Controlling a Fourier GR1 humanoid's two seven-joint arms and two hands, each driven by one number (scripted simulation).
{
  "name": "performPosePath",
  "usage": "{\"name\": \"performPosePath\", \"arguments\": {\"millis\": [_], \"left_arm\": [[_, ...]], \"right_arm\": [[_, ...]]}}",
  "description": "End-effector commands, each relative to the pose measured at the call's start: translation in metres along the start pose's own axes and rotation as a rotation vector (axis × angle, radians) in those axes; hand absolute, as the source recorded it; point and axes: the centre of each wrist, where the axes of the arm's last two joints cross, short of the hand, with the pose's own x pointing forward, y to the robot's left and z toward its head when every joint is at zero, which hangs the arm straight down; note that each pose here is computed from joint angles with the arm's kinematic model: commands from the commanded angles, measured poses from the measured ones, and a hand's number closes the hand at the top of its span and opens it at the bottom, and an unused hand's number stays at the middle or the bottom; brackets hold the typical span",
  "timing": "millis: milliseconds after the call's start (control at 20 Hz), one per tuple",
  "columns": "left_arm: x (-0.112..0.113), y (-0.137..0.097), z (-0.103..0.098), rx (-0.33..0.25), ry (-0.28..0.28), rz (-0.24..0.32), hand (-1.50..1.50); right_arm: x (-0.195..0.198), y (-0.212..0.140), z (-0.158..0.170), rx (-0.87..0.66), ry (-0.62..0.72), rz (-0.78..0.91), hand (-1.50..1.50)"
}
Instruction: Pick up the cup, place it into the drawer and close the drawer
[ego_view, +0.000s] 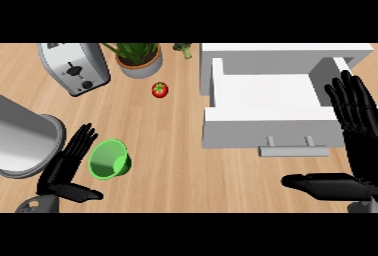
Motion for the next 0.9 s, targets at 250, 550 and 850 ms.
{"name": "performPosePath", "arguments": {"millis": [250,550,850], "left_arm": [[-0.021,0.003,-0.013,-0.017,-0.064,0.059,-1.5],[-0.028,0.012,-0.006,0.001,-0.079,0.042,-1.5],[-0.035,-0.001,-0.012,-0.013,-0.081,0.061,-1.5]], "right_arm": [[0.007,-0.006,-0.004,0.001,-0.003,-0.01,-1.5],[-0.011,0.001,0.002,0.011,-0.016,-0.012,-1.5],[0.003,0.011,0.0,0.03,-0.027,-0.027,-1.5]]}}
